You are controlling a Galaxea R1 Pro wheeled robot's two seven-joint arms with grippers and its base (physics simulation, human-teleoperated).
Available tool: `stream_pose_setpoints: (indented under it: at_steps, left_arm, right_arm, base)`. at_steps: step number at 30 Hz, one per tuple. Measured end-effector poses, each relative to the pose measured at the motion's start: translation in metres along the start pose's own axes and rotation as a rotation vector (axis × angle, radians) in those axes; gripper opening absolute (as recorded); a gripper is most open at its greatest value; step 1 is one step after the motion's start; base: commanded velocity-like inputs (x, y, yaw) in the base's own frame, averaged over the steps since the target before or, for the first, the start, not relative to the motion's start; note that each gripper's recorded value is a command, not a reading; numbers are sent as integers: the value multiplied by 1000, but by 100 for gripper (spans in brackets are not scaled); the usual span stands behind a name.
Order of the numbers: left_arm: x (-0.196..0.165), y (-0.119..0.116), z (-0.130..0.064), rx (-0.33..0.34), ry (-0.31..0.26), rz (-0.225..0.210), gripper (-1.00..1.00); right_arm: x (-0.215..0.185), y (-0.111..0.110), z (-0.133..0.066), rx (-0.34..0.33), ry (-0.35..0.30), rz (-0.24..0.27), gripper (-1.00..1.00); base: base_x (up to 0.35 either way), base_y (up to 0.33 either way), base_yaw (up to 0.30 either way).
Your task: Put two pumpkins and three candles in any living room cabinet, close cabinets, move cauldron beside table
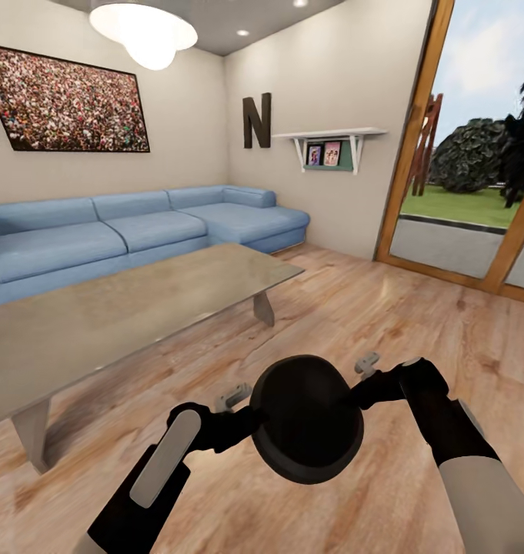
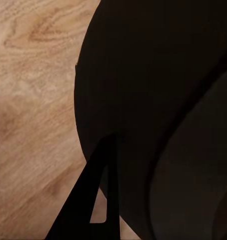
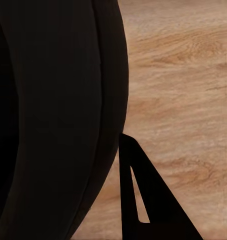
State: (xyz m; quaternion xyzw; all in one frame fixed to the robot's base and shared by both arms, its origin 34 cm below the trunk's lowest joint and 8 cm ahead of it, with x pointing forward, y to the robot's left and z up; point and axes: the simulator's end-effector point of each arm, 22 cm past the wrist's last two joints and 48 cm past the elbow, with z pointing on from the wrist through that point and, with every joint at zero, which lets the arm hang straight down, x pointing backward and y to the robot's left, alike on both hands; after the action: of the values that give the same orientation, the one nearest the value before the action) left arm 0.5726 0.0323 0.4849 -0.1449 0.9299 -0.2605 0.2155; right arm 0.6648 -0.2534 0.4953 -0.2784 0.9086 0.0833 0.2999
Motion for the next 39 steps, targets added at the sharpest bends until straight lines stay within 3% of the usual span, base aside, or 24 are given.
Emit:
stream_pose_setpoints:
  at_steps: [8, 22, 31, 35, 39]
  left_arm:
    - [0, 0, 0, 0, 2, -1, -100]
    - [1, 2, 3, -2, 7, -3, -100]
    - [4, 4, 5, -5, 18, -8, -100]
    - [15, 13, 7, -41, 65, -24, -100]
    - [17, 22, 9, -67, 72, -16, -100]
  right_arm:
    - [1, 0, 0, 0, 2, 1, -100]
    - [3, 0, 3, -3, 7, 3, -100]
    - [7, 1, 5, -6, 19, 6, -100]
    - [24, 9, 17, -44, 57, 30, -100]
    - [32, 15, 30, -64, 55, 52, -100]
  base:
    - [12, 12, 5]
    - [25, 0, 239]
    - [297, 0, 24]
    - [340, 0, 0]
    - [245, 0, 0]
